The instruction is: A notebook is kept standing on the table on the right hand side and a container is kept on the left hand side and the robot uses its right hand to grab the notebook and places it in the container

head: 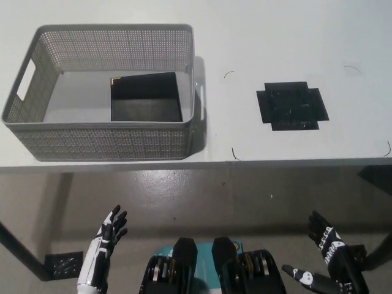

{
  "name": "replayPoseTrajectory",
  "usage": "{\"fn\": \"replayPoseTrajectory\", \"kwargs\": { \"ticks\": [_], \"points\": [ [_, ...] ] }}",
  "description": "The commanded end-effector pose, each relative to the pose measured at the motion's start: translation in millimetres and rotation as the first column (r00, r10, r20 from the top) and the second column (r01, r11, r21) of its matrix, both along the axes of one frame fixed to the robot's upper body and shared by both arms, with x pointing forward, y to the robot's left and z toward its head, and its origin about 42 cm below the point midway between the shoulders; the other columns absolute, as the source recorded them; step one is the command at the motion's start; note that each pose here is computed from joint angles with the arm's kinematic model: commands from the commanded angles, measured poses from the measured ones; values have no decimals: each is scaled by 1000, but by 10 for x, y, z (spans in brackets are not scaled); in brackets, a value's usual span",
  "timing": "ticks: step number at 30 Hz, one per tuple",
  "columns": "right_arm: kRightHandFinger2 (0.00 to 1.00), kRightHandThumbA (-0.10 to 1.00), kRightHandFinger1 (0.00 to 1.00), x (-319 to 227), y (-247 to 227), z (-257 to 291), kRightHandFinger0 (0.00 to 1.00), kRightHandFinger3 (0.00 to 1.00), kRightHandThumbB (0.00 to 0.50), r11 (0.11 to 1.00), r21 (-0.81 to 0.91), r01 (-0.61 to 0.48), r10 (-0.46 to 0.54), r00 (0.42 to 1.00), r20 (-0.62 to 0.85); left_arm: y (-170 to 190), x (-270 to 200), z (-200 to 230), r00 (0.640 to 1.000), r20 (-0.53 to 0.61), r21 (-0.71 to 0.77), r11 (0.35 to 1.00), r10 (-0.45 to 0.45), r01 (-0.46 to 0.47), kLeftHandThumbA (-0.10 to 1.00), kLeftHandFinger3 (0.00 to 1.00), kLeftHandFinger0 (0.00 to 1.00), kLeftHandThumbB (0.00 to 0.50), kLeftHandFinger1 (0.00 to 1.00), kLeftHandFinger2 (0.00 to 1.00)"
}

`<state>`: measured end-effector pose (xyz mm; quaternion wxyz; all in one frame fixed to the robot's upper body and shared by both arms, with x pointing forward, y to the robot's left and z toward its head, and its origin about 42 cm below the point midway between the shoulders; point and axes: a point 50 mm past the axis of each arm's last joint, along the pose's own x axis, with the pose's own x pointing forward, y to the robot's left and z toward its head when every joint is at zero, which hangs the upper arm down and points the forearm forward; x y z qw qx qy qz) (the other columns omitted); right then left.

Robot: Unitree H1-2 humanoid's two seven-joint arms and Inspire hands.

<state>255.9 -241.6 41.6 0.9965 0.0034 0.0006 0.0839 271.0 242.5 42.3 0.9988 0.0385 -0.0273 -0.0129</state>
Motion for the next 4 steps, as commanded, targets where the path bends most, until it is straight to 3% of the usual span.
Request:
{"fn": "replayPoseTrajectory", "kwargs": {
  "ticks": [1,4],
  "points": [
    [1000,1000,1000,106,-38,101,1000,1000,295,1000,-2,-19,19,998,55,5,102,90,999,38,16,1000,6,-6,1000,1000,1000,499,1000,1000],
    [1000,1000,1000,110,-37,105,1000,1000,295,1000,-3,-22,22,998,51,2,100,96,999,45,23,1000,10,-11,1000,1000,1000,491,1000,1000]
  ]
}}
